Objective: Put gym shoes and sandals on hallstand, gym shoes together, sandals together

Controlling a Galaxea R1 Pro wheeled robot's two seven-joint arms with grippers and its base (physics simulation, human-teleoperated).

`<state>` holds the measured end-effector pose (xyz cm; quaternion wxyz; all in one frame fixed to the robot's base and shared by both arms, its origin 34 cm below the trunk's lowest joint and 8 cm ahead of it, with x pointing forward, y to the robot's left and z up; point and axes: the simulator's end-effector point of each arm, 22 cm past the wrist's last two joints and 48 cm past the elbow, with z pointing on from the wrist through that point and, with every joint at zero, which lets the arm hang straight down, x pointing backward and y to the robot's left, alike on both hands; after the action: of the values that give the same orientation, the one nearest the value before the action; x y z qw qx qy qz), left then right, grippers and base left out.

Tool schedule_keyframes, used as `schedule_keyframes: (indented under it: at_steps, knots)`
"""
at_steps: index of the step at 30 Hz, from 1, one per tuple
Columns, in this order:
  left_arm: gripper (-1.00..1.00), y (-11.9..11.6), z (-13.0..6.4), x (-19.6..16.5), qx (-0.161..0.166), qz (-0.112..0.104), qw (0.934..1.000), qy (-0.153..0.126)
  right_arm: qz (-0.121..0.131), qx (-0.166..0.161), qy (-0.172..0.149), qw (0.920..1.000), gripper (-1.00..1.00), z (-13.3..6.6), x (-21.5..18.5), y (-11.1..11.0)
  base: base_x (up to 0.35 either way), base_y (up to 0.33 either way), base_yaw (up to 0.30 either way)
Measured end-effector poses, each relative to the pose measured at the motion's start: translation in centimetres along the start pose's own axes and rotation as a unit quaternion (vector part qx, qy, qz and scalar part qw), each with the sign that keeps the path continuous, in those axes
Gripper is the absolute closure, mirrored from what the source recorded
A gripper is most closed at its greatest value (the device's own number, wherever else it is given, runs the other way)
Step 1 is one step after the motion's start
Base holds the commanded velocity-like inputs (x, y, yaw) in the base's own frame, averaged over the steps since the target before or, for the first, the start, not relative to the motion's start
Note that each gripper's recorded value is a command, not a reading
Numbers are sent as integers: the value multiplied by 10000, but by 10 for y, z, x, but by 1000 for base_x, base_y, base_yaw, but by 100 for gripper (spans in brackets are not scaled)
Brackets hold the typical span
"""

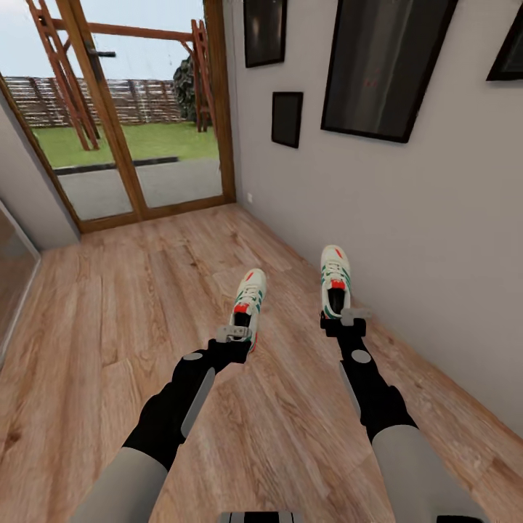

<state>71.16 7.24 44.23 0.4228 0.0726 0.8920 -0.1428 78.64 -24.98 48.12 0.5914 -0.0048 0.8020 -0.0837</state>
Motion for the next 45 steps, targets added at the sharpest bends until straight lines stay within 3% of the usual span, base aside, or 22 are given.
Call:
schedule_keyframes:
  at_steps: [17,25,45]
  knots:
    - [100,-8,-30,-43,-11,123,9992,-388,55,47,-404,9992,100,-17,-56,-9,0,0,-243]
    - [100,-10,-33,-48,-13,146,9990,-429,62,51,-438,9990,100,-19,-61,-9,0,16,-243]
    - [100,-10,-34,-49,-11,151,9989,-443,63,54,-450,9990,100,-19,-63,-10,-102,285,-153]
